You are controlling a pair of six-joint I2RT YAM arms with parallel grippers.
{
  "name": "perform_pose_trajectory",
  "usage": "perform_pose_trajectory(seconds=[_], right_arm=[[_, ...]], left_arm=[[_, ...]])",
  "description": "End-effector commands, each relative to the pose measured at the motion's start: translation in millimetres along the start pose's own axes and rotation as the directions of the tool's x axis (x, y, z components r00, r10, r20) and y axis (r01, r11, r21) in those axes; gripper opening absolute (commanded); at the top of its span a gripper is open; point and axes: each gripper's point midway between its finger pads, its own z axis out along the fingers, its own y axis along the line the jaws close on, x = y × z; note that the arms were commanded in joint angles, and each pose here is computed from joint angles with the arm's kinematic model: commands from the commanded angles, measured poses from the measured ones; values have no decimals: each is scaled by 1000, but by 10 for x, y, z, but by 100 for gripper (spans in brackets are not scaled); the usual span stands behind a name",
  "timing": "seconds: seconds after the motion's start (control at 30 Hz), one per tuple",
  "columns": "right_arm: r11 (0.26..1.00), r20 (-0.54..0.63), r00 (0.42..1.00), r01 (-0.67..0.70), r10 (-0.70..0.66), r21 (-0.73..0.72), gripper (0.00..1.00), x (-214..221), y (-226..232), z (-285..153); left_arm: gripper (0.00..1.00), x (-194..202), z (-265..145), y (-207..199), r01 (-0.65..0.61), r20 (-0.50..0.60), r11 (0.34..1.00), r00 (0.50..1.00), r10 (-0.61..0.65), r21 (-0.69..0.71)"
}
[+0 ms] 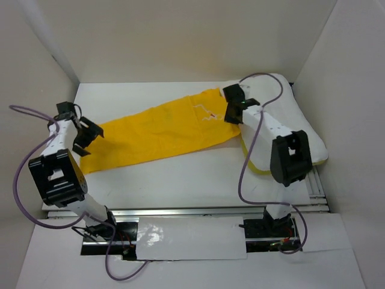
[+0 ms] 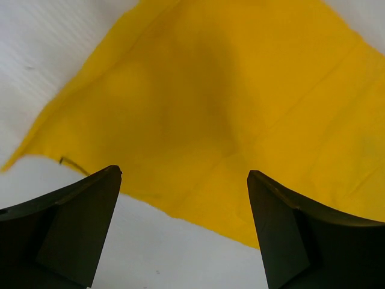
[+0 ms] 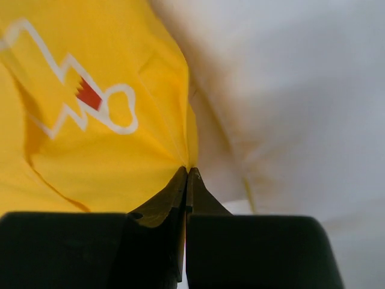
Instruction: Put the pillow into the pillowcase
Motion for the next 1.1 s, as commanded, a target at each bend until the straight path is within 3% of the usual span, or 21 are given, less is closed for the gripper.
perform_pose_trajectory(seconds=[0.0, 0.13, 0.27, 0.4, 0.5, 0.63, 0.7, 0.8, 0.87, 1.0, 1.07], right_arm=[[999, 156, 987, -40, 36, 25, 0, -517, -352, -543], [996, 223, 971, -84, 81, 5, 0, -772, -600, -791], [995, 204, 975, -95, 87, 31, 0, -763, -759, -758], [993, 187, 978, -105, 95, 45, 0, -744, -839, -707], [994, 162, 982, -104, 96, 37, 0, -688, -844, -647], [994, 155, 983, -106, 102, 23, 0, -675, -880, -595], [993, 164, 980, -117, 111, 26, 0, -706, -925, -621], [993, 171, 978, -118, 116, -1, 0, -736, -883, -656], [992, 176, 976, -126, 125, -9, 0, -764, -900, -649], [994, 186, 976, -105, 109, -35, 0, -815, -852, -671], [994, 202, 973, -100, 108, -50, 0, -863, -790, -700]], left_arm=[[99, 53, -100, -272, -117, 48, 993, 992, 115, 31], [99, 229, 10, -67, -119, 0, 992, 993, 119, -29], [98, 591, 38, 194, -102, -29, 986, 995, 99, -131], [95, 979, 40, 148, -132, -81, 984, 989, 123, -119], [91, 1017, 90, 316, -105, -57, 974, 994, 95, -198], [83, 1040, 179, 264, -131, -66, 978, 990, 122, -160], [71, 1068, 250, 374, -129, -79, 967, 990, 114, -221], [35, 1094, 280, 471, -121, -88, 955, 991, 101, -272], [0, 1082, 264, 458, -106, -99, 956, 992, 81, -275], [0, 876, -8, 181, -94, -20, 984, 996, 92, -153], [0, 667, -212, 13, -86, 72, 994, 993, 91, -65]])
